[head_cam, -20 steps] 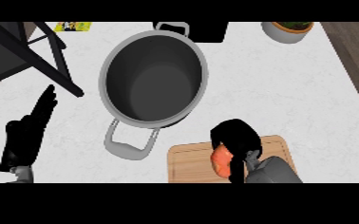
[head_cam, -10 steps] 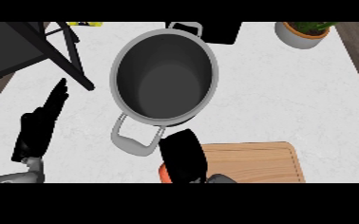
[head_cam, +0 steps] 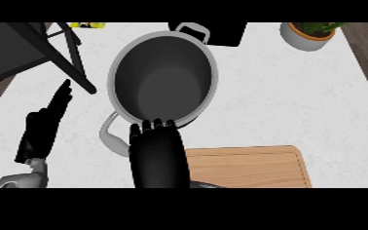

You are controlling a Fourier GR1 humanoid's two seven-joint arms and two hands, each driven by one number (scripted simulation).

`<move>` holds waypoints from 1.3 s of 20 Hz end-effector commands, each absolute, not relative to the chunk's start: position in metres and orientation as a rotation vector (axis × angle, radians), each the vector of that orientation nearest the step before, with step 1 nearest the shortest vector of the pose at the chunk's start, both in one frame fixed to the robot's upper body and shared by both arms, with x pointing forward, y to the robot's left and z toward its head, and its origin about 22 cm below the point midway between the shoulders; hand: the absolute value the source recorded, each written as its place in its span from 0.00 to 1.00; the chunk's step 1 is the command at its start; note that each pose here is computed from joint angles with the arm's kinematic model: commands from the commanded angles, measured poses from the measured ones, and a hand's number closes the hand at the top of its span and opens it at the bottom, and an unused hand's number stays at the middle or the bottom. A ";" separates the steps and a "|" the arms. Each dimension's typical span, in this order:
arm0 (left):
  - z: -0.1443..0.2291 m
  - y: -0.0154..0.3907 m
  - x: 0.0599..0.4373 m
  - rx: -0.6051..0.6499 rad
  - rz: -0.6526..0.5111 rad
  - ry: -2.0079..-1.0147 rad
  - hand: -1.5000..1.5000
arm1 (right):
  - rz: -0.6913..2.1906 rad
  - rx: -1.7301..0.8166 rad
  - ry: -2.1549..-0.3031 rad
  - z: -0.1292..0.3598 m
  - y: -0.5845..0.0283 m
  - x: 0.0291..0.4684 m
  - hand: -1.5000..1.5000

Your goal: Pick the squash from the cutting board and place it in the pot

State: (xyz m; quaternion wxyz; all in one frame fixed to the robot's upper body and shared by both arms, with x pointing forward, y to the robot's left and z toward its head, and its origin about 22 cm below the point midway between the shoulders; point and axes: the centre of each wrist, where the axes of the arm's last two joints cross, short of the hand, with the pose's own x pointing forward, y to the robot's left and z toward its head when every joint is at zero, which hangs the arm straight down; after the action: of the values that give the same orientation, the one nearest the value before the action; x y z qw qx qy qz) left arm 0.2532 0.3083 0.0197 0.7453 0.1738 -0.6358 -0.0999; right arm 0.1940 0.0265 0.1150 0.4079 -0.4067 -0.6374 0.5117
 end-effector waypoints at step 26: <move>0.019 0.323 0.254 0.394 -0.193 -1.417 0.50 | 0.765 -1.015 -1.726 0.201 0.060 0.340 1.00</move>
State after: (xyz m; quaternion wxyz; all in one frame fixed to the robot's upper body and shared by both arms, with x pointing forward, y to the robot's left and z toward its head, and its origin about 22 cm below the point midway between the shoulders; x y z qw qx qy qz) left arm 0.2542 0.3129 0.0217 0.7394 0.1787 -0.6428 -0.0905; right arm 0.3123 0.0626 0.1975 0.4437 -0.4161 -0.7146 0.3456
